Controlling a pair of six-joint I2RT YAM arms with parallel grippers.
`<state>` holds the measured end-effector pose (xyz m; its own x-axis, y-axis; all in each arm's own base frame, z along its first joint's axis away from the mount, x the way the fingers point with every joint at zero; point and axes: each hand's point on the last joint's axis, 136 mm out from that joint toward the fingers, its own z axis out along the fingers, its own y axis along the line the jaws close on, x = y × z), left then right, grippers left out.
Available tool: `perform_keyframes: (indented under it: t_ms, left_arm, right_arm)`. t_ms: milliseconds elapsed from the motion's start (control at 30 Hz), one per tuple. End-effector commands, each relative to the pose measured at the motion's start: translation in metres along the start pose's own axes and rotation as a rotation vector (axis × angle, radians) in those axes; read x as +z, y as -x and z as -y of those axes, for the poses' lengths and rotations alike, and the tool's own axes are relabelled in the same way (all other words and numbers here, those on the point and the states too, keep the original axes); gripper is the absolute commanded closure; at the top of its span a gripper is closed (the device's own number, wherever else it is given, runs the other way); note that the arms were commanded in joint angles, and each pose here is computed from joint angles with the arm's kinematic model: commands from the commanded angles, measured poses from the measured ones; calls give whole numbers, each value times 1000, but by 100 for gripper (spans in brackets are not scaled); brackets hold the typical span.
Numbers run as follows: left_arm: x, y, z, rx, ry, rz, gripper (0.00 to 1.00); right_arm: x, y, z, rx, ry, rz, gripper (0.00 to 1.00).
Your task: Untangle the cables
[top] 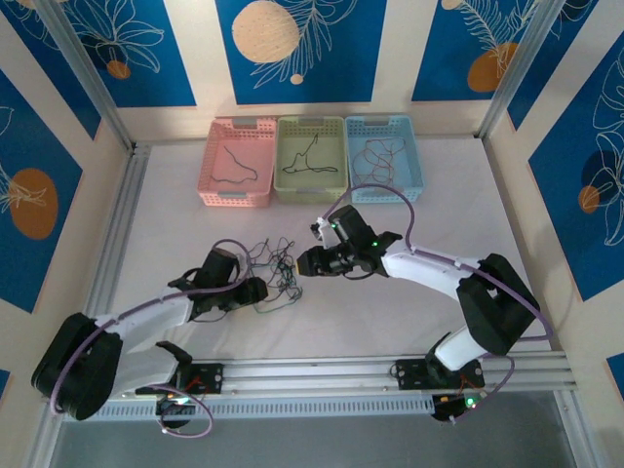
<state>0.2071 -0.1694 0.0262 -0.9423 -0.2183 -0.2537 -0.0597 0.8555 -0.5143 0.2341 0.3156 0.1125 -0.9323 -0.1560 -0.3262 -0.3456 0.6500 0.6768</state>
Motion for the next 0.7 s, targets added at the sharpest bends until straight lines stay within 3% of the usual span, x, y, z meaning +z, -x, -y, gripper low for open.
perform_keyframes:
  t_ms: [0,100,267,367,667]
  left_arm:
    - [13,9,12,41,-33,31,39]
    - [18,10,8,62,4,26,48]
    - [22,8,11,69,-18,17,85]
    - [21,9,15,75,-40,20,100]
    - [13,9,16,92,-37,28,100]
  right_arm:
    - [-6,-3,-4,-6,3,16,57]
    - [-7,-4,-2,-8,-1,15,57]
    - [-1,-3,4,3,-9,-2,56]
    - [5,5,3,-8,-8,-3,52]
    - [45,50,7,41,-12,-27,50]
